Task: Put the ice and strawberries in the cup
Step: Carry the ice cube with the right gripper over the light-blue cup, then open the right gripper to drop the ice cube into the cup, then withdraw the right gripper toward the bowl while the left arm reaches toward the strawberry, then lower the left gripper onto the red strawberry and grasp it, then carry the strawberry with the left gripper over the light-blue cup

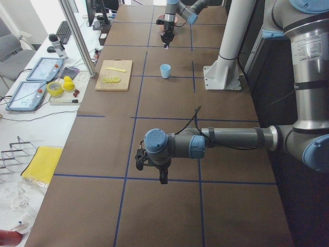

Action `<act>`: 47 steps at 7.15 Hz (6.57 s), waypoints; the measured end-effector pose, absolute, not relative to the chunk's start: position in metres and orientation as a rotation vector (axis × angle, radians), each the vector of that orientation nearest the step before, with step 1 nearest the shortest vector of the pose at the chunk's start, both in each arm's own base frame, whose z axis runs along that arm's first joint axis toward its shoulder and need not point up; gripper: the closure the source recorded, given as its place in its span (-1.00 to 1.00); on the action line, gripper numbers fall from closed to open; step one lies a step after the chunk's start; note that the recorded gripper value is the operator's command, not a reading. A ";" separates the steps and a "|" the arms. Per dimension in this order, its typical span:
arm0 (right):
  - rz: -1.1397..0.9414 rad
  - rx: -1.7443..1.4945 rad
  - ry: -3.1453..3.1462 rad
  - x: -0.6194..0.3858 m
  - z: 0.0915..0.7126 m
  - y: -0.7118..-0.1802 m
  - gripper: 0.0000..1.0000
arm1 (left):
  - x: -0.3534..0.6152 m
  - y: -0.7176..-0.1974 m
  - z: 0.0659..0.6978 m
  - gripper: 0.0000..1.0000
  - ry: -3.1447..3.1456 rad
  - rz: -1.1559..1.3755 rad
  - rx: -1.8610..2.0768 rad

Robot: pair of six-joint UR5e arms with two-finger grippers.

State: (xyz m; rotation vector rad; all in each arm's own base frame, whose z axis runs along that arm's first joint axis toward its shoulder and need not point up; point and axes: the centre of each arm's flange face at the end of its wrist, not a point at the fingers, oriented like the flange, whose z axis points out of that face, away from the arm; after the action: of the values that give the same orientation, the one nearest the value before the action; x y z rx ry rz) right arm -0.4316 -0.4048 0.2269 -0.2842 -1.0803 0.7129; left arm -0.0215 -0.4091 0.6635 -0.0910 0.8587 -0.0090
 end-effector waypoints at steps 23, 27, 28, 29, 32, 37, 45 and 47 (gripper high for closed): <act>0.637 -0.242 -1.007 -0.280 0.298 -0.390 -1.00 | 0.230 -0.399 0.608 -0.96 0.802 -0.034 0.107; 0.633 -0.242 -1.008 -0.281 0.298 -0.390 -1.00 | 0.245 -0.409 0.634 -0.81 0.841 -0.034 0.172; 0.632 -0.241 -1.009 -0.281 0.297 -0.390 -1.00 | 0.248 -0.412 0.632 -0.56 0.850 -0.038 0.176; 0.631 -0.241 -1.011 -0.282 0.296 -0.390 -1.00 | 0.249 -0.413 0.631 -0.17 0.856 -0.039 0.179; 0.631 -0.239 -1.011 -0.284 0.295 -0.391 -1.00 | 0.246 -0.410 0.630 -0.28 0.869 -0.037 0.184; 0.635 -0.238 -1.002 -0.286 0.299 -0.393 -1.00 | 0.237 -0.395 0.627 0.48 0.889 -0.021 0.159; 0.641 -0.239 -0.999 -0.282 0.301 -0.393 -1.00 | 0.235 -0.391 0.538 1.00 1.051 -0.120 0.208; 0.650 -0.237 -0.990 -0.275 0.308 -0.394 -1.00 | 0.272 -0.404 0.462 1.00 1.172 -0.184 0.177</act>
State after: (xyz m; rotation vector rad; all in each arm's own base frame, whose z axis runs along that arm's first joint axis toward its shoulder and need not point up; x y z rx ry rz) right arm -0.2750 -0.3943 0.3083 -0.2374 -0.9899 0.6496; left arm 0.2716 -0.4036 0.4621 0.1774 1.1721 -0.1842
